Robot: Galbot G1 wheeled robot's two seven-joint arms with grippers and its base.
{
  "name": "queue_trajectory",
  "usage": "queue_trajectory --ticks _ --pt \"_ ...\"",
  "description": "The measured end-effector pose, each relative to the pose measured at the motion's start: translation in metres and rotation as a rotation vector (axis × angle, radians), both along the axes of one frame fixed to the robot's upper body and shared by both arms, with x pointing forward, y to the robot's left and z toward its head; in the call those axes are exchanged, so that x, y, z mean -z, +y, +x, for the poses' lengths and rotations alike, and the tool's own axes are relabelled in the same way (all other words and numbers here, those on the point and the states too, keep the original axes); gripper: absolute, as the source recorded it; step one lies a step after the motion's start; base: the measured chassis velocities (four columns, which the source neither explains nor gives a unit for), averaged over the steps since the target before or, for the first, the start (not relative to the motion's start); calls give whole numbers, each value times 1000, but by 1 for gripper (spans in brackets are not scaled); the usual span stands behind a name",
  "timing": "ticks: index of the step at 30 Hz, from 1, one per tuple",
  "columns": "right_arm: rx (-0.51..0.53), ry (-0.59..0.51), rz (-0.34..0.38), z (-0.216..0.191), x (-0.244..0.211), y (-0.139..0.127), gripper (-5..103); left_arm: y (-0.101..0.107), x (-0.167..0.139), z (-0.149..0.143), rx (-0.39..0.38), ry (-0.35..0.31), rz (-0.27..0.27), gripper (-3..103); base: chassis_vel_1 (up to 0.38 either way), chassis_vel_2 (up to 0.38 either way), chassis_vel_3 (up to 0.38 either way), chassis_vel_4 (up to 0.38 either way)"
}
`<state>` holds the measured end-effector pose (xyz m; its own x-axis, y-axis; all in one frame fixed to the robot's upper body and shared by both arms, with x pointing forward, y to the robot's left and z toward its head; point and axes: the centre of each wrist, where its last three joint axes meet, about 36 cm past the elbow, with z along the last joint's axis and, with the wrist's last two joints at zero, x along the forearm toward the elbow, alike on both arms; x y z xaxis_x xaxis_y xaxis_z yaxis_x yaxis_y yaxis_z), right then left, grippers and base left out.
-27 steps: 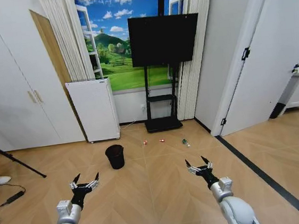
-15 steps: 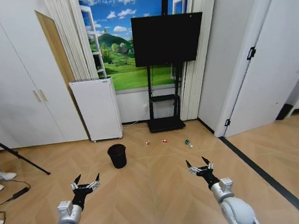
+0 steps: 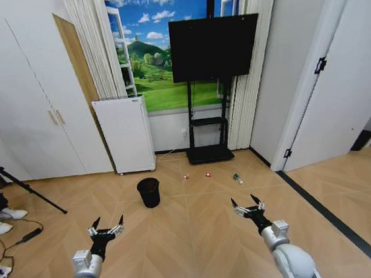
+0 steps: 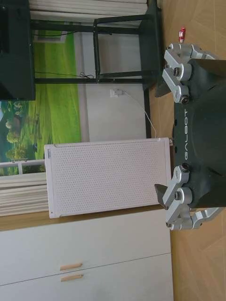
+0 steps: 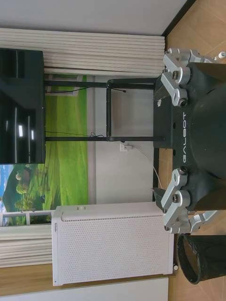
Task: Pick up the trash bin and place the garbage on the floor into it.
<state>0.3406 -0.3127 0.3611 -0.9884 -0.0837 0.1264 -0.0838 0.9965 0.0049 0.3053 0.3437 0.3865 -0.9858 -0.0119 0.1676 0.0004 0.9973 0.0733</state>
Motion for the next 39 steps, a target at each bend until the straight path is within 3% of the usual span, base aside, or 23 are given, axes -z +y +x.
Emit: queue_trajectory --ticks 19,39 --pt "-4 -17 -21 -1 3 -6 100 -2 -1 -2 21 5 8 100 -39 33 35 -30" --pt "-8 -24 -36 -4 5 -7 100 -6 -3 -6 30 -2 11 100 -270 272 284 -271"
